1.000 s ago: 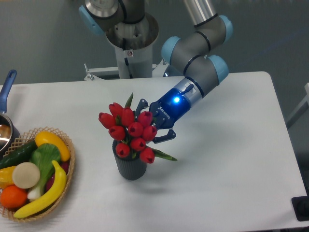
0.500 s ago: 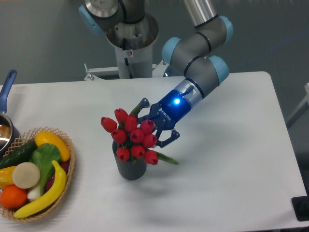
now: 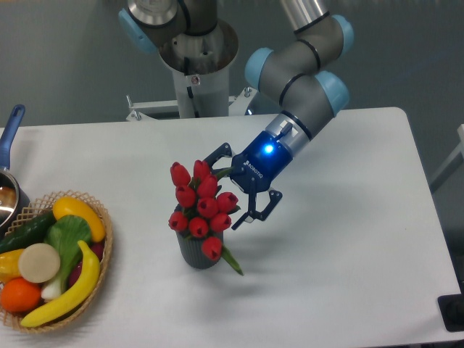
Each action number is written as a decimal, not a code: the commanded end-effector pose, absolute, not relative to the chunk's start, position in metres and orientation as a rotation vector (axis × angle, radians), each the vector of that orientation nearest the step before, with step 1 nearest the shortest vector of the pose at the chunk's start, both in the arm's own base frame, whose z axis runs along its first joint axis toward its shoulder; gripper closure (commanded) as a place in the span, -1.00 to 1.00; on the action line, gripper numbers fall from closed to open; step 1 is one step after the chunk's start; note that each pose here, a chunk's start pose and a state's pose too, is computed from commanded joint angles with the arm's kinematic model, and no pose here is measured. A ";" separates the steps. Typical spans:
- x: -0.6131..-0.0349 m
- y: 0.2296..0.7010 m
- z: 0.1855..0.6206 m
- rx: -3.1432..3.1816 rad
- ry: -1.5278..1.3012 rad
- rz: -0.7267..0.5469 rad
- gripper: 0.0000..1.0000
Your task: Insert the flowers into the vase
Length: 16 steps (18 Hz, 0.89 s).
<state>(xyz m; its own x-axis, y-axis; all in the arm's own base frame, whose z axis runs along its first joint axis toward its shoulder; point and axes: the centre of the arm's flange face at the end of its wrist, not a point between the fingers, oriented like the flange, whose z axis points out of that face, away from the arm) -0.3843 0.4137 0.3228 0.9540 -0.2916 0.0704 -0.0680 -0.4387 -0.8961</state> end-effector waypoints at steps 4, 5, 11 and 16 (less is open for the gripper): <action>-0.375 0.405 0.344 -2.091 0.280 -0.178 -1.00; -0.372 0.402 0.350 -2.105 0.283 -0.158 -1.00; -0.381 0.379 0.380 -2.236 0.258 0.006 -1.00; -0.425 0.342 0.421 -2.348 0.197 0.234 -1.00</action>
